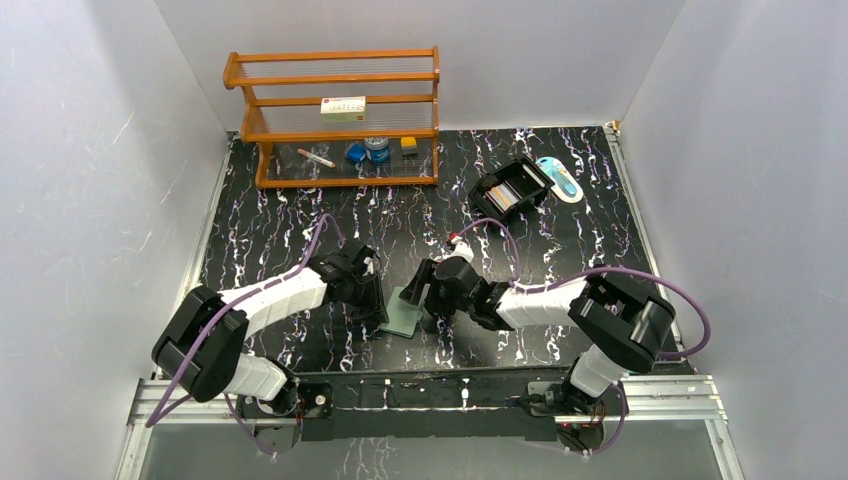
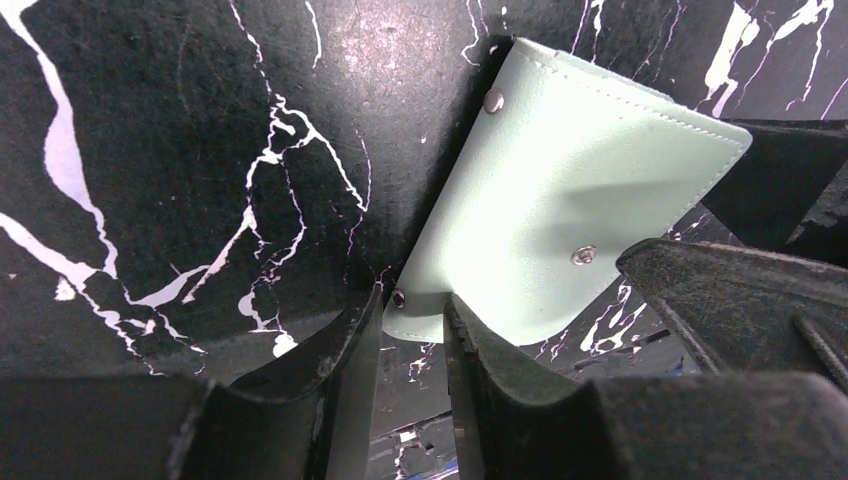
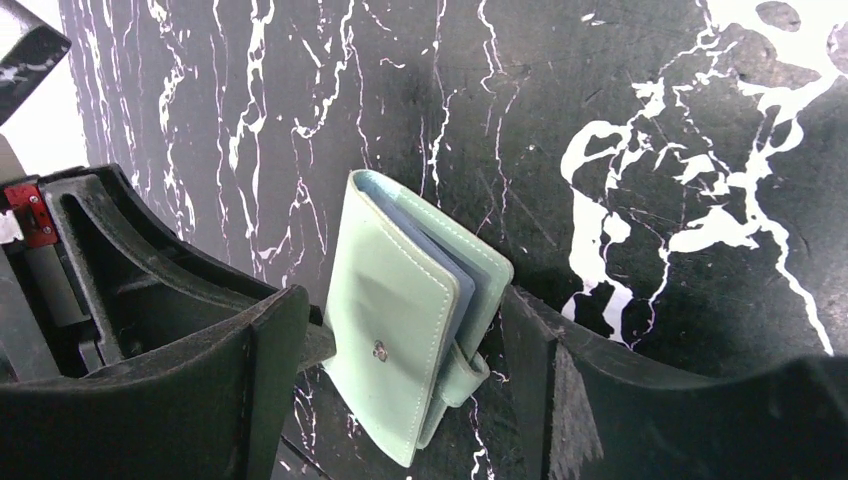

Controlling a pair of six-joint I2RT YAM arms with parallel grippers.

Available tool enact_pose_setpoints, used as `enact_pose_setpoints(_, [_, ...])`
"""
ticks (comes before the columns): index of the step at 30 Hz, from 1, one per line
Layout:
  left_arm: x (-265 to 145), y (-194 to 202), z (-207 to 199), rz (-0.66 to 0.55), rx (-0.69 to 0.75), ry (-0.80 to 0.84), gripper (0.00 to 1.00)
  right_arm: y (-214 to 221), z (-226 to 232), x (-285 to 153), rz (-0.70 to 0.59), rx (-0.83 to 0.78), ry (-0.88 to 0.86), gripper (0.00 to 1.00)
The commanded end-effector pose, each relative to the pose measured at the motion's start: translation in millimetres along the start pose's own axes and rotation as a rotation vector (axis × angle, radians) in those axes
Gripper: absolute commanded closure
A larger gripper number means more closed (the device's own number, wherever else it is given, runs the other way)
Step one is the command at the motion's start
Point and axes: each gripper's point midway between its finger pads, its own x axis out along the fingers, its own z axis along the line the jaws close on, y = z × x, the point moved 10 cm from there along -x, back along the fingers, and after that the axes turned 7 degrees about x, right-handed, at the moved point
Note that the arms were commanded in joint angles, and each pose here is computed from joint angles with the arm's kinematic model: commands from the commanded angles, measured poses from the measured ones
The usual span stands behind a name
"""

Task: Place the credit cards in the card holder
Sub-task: Close the card holder at the center of the board.

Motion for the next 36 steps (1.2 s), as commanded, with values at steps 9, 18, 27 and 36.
enact_pose_setpoints(9, [6,-1,5,0.016,-0.001,-0.001,0.74,11,13,-2,0.090,0.143,-0.278,0.60])
enact_pose_setpoints(18, [-27,-8,-3,-0.027,-0.061,0.182,0.56,-3,14,-17,0.065,0.231,-0.334,1.00])
enact_pose_setpoints(27, [-54,-4,-4,-0.101,-0.156,0.502,0.30,-21,24,-39,0.049,0.361,-0.443,1.00])
enact_pose_setpoints(36, [-71,-12,1,-0.225,0.154,0.366,0.52,-26,13,-39,0.017,0.504,-0.230,0.99])
